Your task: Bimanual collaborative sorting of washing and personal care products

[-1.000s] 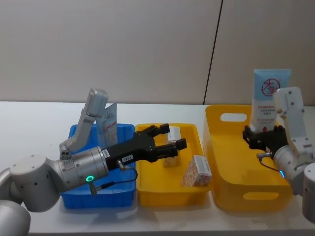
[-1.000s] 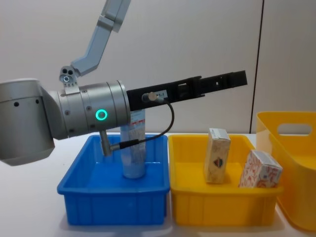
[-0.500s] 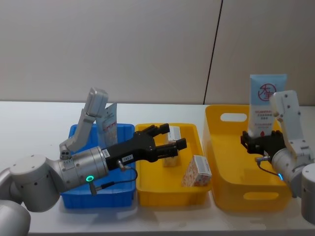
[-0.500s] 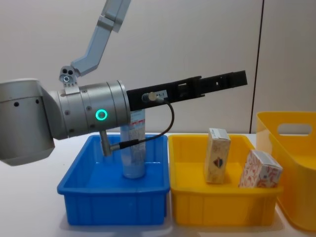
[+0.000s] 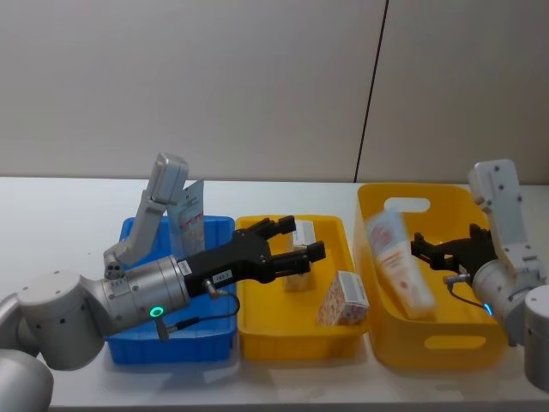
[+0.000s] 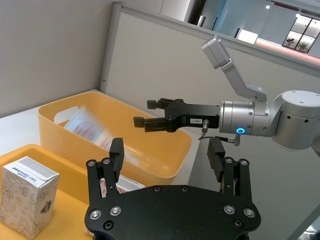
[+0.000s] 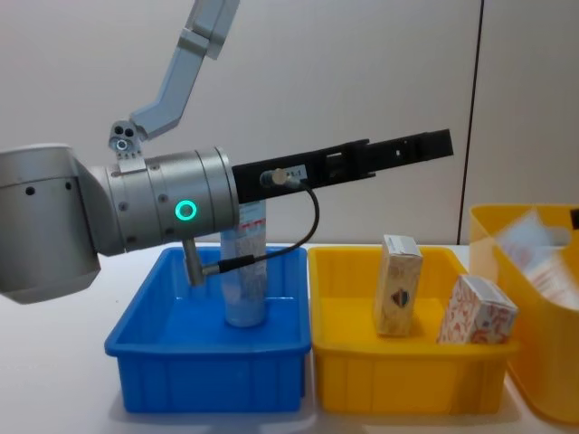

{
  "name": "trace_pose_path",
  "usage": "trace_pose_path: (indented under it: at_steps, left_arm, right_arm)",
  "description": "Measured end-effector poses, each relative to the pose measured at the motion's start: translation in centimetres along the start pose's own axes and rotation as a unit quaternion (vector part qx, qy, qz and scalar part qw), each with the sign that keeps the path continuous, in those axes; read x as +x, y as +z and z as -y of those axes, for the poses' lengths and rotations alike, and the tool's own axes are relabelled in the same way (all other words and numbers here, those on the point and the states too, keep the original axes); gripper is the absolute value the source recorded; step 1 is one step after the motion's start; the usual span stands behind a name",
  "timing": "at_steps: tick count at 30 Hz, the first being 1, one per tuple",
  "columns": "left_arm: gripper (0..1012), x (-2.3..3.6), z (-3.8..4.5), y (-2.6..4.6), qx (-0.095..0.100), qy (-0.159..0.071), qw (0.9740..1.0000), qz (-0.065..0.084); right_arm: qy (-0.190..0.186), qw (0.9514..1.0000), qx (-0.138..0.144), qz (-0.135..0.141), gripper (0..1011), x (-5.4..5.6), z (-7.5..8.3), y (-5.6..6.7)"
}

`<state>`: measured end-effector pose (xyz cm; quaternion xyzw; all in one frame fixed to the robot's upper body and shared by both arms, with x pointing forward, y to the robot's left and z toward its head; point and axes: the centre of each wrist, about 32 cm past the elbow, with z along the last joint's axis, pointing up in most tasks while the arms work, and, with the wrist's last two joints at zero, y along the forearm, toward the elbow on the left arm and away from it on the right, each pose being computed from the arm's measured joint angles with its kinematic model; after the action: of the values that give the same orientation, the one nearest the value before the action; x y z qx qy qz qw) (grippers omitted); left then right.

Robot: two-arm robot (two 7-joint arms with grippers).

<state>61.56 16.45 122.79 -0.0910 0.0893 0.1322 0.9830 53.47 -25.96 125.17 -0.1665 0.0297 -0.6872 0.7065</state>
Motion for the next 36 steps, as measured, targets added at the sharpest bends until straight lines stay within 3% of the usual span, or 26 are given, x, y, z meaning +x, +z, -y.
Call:
trace_pose_path:
  at_steps: [3,19,28,34,36]
  left_arm:
    - [1001,0.0,0.0,0.0,0.0,0.0,1.0,0.0]
    - [1001,0.0,0.0,0.0,0.0,0.0,1.0,0.0]
    - [1001,0.0,0.0,0.0,0.0,0.0,1.0,0.0]
    - [1001,-0.17,-0.06,-0.13,0.002,0.007,1.0,0.002]
    - [1001,-0.36,-0.28,-0.27,0.005,0.018,0.9998,0.007]
  right_arm:
    - [0.0,1.0,-0.001,0.0,1003,0.0,0.0,0.0]
    - [0.006,0.9999,0.009,-0.007,1003,0.1,0.2,0.1]
    - [0.027,0.9974,0.057,-0.037,1003,0.6,0.9,0.8]
    - [0.044,0.992,0.1,-0.064,1003,1.1,1.6,1.3]
    - [0.052,0.9889,0.117,-0.075,1003,1.3,1.8,1.6]
